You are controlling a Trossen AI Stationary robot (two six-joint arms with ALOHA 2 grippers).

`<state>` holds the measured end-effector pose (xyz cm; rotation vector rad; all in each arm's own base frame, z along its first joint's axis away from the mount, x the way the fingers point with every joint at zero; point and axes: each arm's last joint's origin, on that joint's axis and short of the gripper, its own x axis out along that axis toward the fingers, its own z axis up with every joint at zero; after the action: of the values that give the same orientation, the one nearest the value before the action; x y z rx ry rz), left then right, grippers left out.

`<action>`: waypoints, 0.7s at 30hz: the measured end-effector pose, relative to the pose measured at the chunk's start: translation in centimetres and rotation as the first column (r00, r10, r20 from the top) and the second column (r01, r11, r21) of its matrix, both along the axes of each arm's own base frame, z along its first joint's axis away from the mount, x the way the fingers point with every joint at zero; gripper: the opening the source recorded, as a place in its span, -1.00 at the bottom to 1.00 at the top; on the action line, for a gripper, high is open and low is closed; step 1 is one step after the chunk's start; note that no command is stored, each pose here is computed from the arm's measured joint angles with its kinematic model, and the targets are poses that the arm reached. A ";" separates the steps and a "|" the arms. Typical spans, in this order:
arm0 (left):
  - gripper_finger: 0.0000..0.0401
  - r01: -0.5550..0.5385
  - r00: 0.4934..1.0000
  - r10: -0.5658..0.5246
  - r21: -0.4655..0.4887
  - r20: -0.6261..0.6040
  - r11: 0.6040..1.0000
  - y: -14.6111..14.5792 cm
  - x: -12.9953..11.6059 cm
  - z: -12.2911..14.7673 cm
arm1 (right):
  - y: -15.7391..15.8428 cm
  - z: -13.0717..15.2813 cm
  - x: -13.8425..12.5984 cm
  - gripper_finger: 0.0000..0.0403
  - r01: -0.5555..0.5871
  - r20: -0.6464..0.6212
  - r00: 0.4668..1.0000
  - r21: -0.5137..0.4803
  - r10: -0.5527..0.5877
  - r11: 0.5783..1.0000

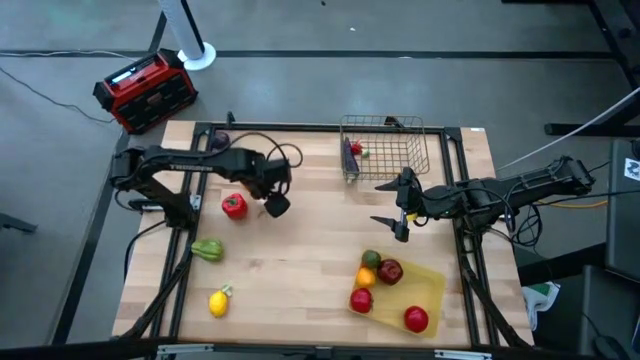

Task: Sort produce into baskets
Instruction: Put the garlic into the wire basket

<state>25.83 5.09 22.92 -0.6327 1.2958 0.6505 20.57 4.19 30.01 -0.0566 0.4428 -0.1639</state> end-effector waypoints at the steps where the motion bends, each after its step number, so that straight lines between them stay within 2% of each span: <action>1: 0.15 -0.016 1.000 0.016 0.001 -0.018 1.000 -0.1 -0.2 -0.4 | 0.0 0.0 0.0 0.87 0.000 0.000 1.000 0.000 0.000 1.000; 4: 0.15 -0.067 0.996 0.067 -0.008 -0.060 0.998 -0.5 -0.9 -1.6 | 0.0 0.0 0.0 0.87 0.000 0.000 1.000 0.000 0.000 1.000; 9: 0.15 -0.087 0.993 0.086 -0.011 -0.082 0.996 -0.9 -1.5 -3.4 | 0.0 0.0 0.0 0.87 0.000 0.000 1.000 0.000 0.000 1.000; 17: 0.15 -0.075 0.997 0.075 -0.003 -0.004 0.997 -1.1 -1.3 -4.9 | 0.0 0.0 0.0 0.87 0.000 0.000 1.000 0.000 0.000 1.000; 21: 0.15 -0.080 0.997 0.080 0.001 -0.004 0.997 -1.0 -1.4 -5.1 | 0.0 0.0 0.0 0.87 0.000 0.000 1.000 0.000 0.000 1.000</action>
<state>24.45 4.12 17.81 -0.6856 1.2791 0.7186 20.58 4.20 30.00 -0.0564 0.4431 -0.1637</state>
